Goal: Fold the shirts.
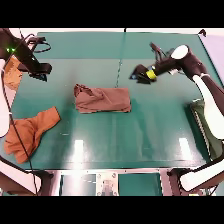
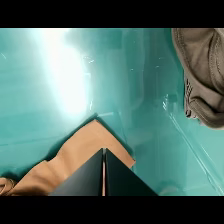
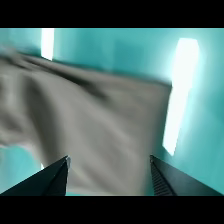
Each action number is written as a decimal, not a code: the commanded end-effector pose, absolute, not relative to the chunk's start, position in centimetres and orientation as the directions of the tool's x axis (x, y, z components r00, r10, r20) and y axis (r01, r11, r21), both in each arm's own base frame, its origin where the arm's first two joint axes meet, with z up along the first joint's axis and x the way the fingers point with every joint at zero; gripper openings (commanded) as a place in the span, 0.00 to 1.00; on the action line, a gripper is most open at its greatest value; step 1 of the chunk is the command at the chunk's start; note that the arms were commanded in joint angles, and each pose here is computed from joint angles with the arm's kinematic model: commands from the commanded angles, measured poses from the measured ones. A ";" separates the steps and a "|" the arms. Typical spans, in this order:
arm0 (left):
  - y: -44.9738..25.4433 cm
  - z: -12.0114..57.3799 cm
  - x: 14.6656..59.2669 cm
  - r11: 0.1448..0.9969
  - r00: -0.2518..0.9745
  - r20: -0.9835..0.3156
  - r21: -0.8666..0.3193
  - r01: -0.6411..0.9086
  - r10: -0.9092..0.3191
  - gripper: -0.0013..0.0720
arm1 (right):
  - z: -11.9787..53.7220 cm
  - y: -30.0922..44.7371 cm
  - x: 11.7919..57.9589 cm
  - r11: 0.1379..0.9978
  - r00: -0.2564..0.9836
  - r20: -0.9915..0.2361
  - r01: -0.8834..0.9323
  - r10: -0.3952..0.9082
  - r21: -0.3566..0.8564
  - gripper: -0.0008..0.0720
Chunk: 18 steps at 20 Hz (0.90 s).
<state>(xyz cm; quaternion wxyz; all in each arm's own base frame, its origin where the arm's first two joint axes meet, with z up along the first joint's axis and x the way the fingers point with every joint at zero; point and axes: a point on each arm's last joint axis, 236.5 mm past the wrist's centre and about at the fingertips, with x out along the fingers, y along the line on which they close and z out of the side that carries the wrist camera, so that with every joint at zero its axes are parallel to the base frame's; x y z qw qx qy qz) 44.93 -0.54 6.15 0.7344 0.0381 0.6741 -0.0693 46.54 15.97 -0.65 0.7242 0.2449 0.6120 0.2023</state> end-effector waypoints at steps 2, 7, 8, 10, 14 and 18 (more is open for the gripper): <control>-0.6 6.2 45.2 0.987 0.092 -0.994 -0.040 0.153 -0.054 0.05 | -8.0 15.5 43.1 0.717 0.103 -0.738 0.179 0.667 0.673 0.80; -0.7 6.2 45.4 0.988 0.100 -0.993 -0.043 0.151 -0.058 0.05 | -9.4 25.9 41.8 0.561 0.051 -0.573 0.147 0.818 0.814 0.79; -0.7 6.2 45.4 0.988 0.100 -0.993 -0.043 0.151 -0.058 0.05 | -9.1 27.5 41.7 0.539 0.055 -0.550 0.142 0.833 0.830 0.71; -0.7 6.2 45.3 0.988 0.099 -0.993 -0.043 0.152 -0.058 0.05 | -7.0 29.5 41.8 0.489 0.052 -0.494 0.087 0.868 0.868 0.07; -0.7 6.2 45.3 0.988 0.099 -0.993 -0.043 0.151 -0.059 0.05 | 4.5 28.7 46.1 0.417 0.157 -0.399 -0.099 0.903 0.904 0.03; -0.8 6.2 45.3 0.987 0.099 -0.993 -0.047 0.152 -0.063 0.05 | 18.9 19.1 50.1 0.499 0.418 -0.378 -0.232 0.826 0.835 0.03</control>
